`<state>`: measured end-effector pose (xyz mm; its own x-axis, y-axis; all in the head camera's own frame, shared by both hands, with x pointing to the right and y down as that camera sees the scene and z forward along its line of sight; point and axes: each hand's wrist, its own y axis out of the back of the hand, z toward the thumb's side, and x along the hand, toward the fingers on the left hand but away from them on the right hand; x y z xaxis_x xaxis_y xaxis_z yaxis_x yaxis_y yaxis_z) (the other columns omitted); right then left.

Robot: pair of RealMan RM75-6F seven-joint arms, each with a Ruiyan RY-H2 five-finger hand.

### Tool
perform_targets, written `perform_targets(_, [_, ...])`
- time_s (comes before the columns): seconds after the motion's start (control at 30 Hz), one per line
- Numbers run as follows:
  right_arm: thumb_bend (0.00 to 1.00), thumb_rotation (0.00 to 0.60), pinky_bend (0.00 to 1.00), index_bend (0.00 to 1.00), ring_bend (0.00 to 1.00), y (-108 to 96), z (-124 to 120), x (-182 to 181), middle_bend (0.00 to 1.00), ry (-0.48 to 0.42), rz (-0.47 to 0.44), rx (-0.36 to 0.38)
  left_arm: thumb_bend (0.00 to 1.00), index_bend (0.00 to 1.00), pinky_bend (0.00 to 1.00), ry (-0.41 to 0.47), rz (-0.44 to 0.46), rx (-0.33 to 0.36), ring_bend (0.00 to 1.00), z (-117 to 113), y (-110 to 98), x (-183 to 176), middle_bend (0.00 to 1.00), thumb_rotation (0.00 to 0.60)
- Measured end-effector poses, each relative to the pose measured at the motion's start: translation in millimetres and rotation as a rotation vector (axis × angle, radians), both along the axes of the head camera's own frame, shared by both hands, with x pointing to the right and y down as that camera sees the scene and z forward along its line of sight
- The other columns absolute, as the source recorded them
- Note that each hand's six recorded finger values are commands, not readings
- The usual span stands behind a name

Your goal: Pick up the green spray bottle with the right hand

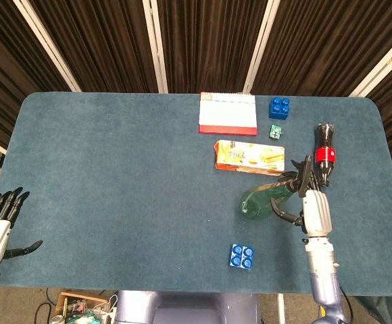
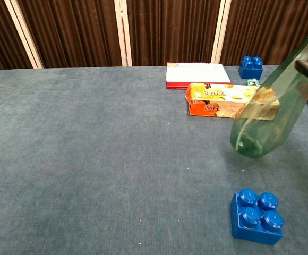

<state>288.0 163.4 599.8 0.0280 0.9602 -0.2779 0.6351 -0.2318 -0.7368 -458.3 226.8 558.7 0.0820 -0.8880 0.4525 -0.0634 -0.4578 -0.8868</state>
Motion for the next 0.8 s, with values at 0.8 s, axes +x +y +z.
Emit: perform_targets(0.8, [0.55,0.6,0.08,0.95,0.0,17.6,13.4,-10.6,0.3,0.088,-0.074,0.064,0.0,0.0,0.04,0.0,0.009,-0.008,0.0,1.0,2.1,2.7,0.0,0.6])
